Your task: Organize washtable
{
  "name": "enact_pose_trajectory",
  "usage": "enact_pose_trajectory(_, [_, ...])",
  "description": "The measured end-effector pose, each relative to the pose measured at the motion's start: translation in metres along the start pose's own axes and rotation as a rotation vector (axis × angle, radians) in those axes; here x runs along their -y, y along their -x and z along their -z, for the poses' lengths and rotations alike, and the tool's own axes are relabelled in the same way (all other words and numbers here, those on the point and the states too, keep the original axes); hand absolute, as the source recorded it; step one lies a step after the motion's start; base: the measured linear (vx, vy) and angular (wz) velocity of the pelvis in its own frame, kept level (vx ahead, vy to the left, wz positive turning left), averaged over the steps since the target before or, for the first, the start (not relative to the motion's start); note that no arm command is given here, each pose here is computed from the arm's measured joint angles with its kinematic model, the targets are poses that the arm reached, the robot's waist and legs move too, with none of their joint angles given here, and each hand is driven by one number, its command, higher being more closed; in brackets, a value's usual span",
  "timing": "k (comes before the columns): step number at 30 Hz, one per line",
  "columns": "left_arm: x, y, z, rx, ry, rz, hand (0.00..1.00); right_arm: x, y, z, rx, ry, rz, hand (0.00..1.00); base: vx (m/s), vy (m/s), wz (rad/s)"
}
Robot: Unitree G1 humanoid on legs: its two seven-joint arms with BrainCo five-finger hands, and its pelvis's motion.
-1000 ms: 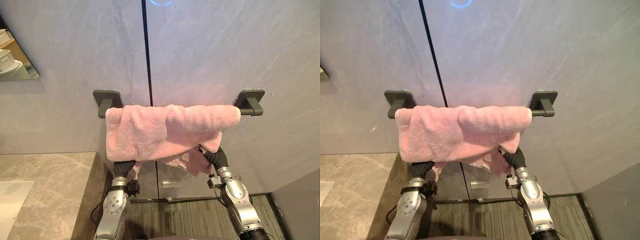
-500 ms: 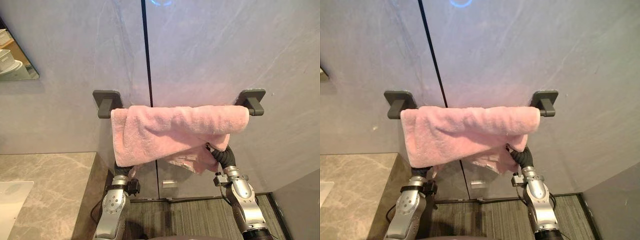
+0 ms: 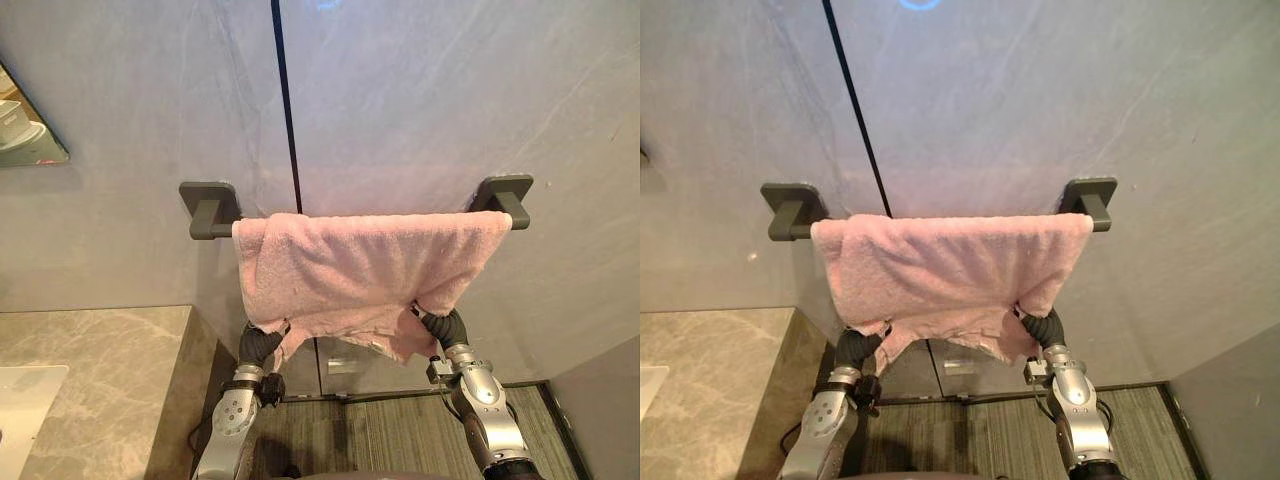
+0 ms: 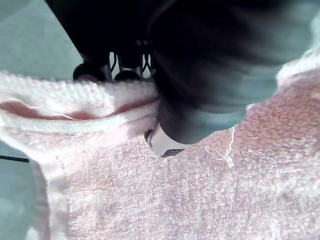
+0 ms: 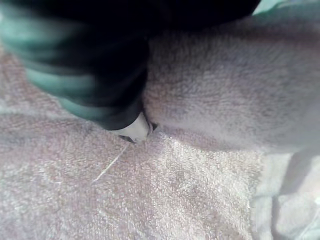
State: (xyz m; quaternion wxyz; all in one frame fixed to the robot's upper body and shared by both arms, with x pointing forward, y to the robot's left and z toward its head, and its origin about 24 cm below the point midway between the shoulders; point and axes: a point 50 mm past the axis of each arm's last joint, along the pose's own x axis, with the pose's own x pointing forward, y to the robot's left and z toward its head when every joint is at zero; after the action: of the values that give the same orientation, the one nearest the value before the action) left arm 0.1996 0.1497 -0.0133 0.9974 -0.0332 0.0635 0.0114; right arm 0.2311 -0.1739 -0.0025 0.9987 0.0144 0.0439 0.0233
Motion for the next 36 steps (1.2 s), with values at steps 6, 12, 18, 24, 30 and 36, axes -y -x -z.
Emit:
enact_pose_trajectory(6, [-0.003, 0.002, 0.01, -0.043, -0.007, -0.01, 1.0, -0.004, -0.001, 0.005, -0.011, 0.0, -0.017, 1.0, 0.0, -0.003, 0.05])
enact_pose_trajectory(12, [-0.004, -0.003, 0.014, -0.049, 0.007, -0.022, 1.0, -0.007, -0.005, 0.008, -0.022, 0.001, -0.024, 1.0, 0.0, -0.005, 0.02])
enact_pose_trajectory(18, [-0.003, -0.008, 0.018, -0.061, 0.009, -0.021, 0.0, -0.007, -0.008, 0.01, -0.028, 0.01, -0.027, 0.0, 0.0, -0.008, 0.03])
enact_pose_trajectory(24, [-0.01, -0.007, 0.03, -0.122, -0.001, -0.059, 0.0, -0.005, -0.007, 0.023, -0.087, 0.01, -0.014, 0.0, -0.01, -0.005, 0.02])
enact_pose_trajectory(30, [-0.013, -0.003, 0.042, -0.193, -0.009, -0.078, 0.0, -0.004, -0.003, 0.034, -0.143, 0.005, 0.012, 0.0, 0.0, 0.0, 0.0])
enact_pose_trajectory(36, [-0.016, 0.005, 0.05, -0.233, -0.012, -0.108, 0.0, -0.006, 0.006, 0.051, -0.221, -0.031, 0.044, 0.0, -0.01, -0.011, -0.03])
